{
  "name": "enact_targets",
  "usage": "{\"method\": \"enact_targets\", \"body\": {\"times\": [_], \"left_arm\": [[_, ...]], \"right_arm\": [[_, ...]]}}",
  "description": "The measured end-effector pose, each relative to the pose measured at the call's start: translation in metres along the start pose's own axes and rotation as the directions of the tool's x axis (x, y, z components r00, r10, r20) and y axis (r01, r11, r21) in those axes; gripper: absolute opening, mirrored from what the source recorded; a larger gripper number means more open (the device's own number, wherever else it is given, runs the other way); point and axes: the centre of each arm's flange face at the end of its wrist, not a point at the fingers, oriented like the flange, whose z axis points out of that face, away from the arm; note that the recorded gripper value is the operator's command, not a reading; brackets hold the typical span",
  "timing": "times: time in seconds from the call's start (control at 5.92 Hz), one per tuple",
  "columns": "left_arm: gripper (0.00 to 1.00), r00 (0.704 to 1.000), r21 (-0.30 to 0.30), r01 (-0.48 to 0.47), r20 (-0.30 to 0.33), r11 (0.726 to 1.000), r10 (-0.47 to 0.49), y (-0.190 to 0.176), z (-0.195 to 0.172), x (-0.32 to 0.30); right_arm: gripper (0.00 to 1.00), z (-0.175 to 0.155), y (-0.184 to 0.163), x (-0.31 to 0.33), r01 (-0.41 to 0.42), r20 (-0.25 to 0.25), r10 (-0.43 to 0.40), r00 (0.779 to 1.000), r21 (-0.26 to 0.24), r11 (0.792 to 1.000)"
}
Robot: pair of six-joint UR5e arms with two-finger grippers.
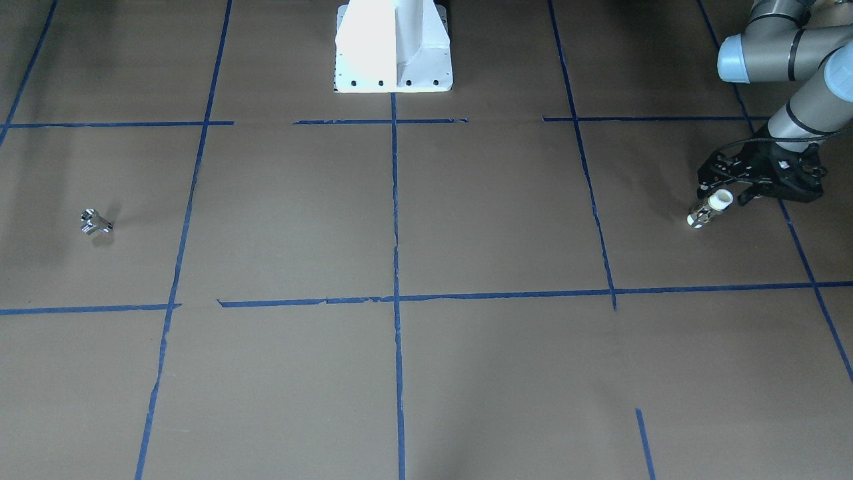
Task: Assemble PPR valve and pipe with both arms
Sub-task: 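Lower the left gripper onto the white PPR valve and grasp it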
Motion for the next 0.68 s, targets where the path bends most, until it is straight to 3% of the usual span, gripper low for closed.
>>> {"method": "enact_targets", "body": {"times": [0.34, 0.68], "left_arm": [[0.0, 1.0, 0.011, 0.0, 0.018, 1.0, -0.001, -0.002, 0.0003, -0.001], [0.0, 1.0, 0.031, -0.005, 0.022, 1.0, 0.004, -0.0042, -0.0073, 0.003]], "right_arm": [[1.0, -0.0001, 0.0, -0.0001, -0.001, 0.001, 0.001, 1.0, 0.0, 1.0], [1.0, -0.0001, 0.0, -0.0002, -0.001, 0.001, 0.001, 1.0, 0.0, 1.0]]}}
